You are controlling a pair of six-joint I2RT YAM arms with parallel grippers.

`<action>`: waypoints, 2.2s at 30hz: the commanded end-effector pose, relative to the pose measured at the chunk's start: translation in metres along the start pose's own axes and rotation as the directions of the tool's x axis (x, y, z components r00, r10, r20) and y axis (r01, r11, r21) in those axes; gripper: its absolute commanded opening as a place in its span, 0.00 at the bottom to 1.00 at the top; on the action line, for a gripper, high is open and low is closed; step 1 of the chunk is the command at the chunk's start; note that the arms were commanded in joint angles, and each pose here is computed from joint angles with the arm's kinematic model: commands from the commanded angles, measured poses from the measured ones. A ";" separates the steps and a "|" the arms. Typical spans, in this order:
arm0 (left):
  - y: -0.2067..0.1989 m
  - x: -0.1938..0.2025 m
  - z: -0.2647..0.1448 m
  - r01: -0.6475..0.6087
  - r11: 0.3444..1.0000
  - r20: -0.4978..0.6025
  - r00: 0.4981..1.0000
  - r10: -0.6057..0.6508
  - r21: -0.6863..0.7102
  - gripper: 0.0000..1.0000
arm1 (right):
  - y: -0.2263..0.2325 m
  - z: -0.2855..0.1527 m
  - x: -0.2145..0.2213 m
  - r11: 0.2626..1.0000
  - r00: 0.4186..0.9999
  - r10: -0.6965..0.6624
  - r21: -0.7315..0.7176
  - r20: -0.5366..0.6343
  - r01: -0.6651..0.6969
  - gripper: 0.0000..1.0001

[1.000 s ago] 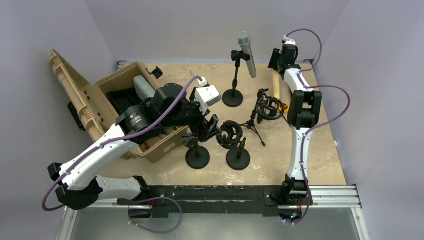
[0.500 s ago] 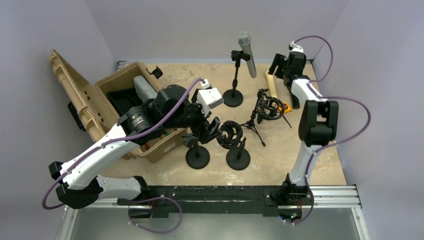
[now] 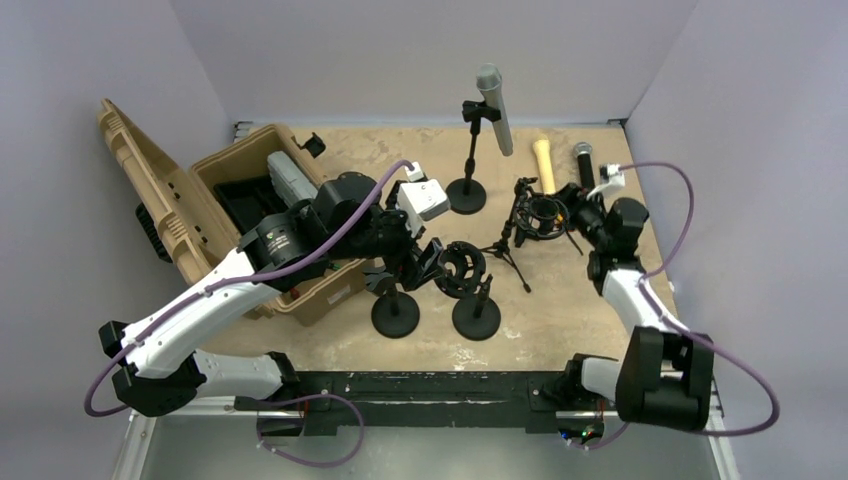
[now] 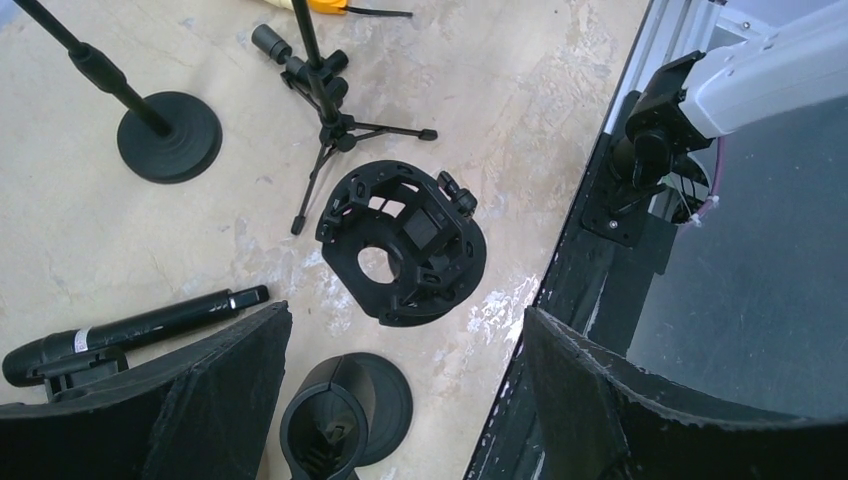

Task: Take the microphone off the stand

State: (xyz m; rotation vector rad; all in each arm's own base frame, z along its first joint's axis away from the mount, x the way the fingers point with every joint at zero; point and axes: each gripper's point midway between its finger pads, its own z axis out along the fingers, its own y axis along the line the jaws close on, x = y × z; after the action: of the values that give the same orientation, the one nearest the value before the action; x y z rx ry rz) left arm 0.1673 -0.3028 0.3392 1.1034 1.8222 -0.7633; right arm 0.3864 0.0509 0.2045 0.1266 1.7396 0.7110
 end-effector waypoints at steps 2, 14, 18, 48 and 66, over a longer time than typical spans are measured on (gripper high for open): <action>-0.004 -0.003 0.008 -0.019 1.000 0.010 1.000 0.019 0.020 0.84 | 0.038 -0.044 0.034 0.989 0.998 0.046 -0.141 -0.031 -0.050 0.75; -0.012 0.005 0.019 -0.022 0.999 -0.027 0.999 0.023 0.048 0.84 | 0.072 -0.081 0.103 0.908 0.970 0.130 -0.369 -0.204 -0.199 0.86; -0.011 0.006 0.019 -0.032 0.999 -0.029 0.999 0.033 0.038 0.84 | 0.069 -0.077 0.119 0.872 0.934 0.206 -0.378 -0.291 -0.311 0.82; -0.007 0.004 0.013 -0.052 0.999 -0.015 0.999 0.052 0.015 0.84 | 0.109 -0.070 0.081 0.600 0.823 0.467 -0.568 -0.323 -0.563 0.65; -0.008 0.001 0.009 -0.054 0.998 -0.003 0.999 0.054 0.013 0.84 | 0.085 -0.022 0.055 0.716 0.843 0.475 -0.446 -0.250 -0.536 0.66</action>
State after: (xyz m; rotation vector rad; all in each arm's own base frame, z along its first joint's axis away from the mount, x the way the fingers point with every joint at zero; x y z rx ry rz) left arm 0.1629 -0.3140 0.3210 1.1615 1.8487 -0.7434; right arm 0.3213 0.1373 0.1977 0.2511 1.6330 1.6325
